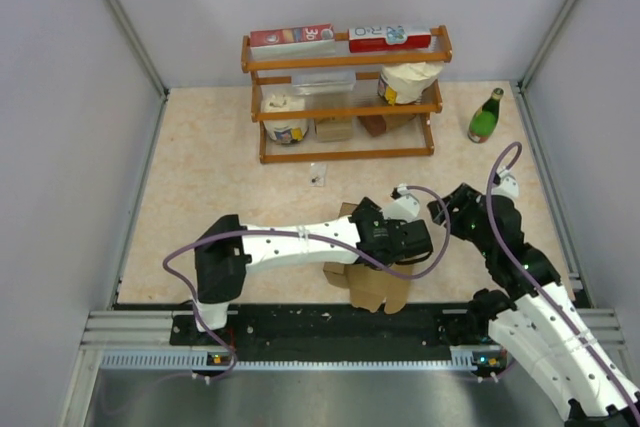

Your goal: Fold the paper box

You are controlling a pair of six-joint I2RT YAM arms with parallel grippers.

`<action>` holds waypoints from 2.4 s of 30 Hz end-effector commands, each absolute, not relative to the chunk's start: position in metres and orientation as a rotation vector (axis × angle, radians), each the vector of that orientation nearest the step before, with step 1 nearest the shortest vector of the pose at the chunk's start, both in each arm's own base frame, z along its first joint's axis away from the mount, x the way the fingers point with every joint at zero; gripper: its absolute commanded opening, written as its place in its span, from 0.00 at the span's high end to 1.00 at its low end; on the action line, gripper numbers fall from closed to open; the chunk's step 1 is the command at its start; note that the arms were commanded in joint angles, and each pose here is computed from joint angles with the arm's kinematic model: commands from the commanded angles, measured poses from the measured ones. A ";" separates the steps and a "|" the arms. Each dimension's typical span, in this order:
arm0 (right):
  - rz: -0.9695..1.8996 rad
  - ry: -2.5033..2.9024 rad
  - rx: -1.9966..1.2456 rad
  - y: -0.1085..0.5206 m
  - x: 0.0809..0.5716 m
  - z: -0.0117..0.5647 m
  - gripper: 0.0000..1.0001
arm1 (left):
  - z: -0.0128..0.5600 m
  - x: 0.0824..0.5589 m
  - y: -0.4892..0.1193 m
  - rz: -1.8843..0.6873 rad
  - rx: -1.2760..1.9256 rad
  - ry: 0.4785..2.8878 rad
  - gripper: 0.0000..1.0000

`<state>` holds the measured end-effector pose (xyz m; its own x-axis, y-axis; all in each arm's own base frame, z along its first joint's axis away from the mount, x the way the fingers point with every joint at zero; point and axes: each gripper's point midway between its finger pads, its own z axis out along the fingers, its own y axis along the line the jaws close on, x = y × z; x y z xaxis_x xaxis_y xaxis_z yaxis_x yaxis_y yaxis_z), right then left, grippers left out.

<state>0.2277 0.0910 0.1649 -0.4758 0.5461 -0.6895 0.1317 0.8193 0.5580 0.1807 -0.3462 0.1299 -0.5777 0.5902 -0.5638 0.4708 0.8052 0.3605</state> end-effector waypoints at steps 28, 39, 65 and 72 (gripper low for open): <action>0.550 1.970 0.525 0.084 0.235 0.189 0.43 | 0.100 0.198 -0.304 0.631 0.796 2.199 0.60; 0.598 1.979 0.365 0.104 0.250 0.214 0.44 | 0.088 0.202 -0.282 0.597 0.752 2.242 0.80; 0.785 2.208 -0.292 0.248 0.375 0.230 0.41 | 0.060 0.201 -0.254 0.061 0.617 2.329 0.84; 0.780 2.323 -0.299 0.292 0.417 0.177 0.39 | 0.058 0.212 -0.237 -0.014 0.523 2.348 0.84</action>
<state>0.3967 0.2698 0.1848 -0.7578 0.0098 -0.6525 -0.3849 0.8008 0.4590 0.2013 -0.2259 0.0449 -0.6749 0.4482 -0.5862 0.3817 0.8919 0.2425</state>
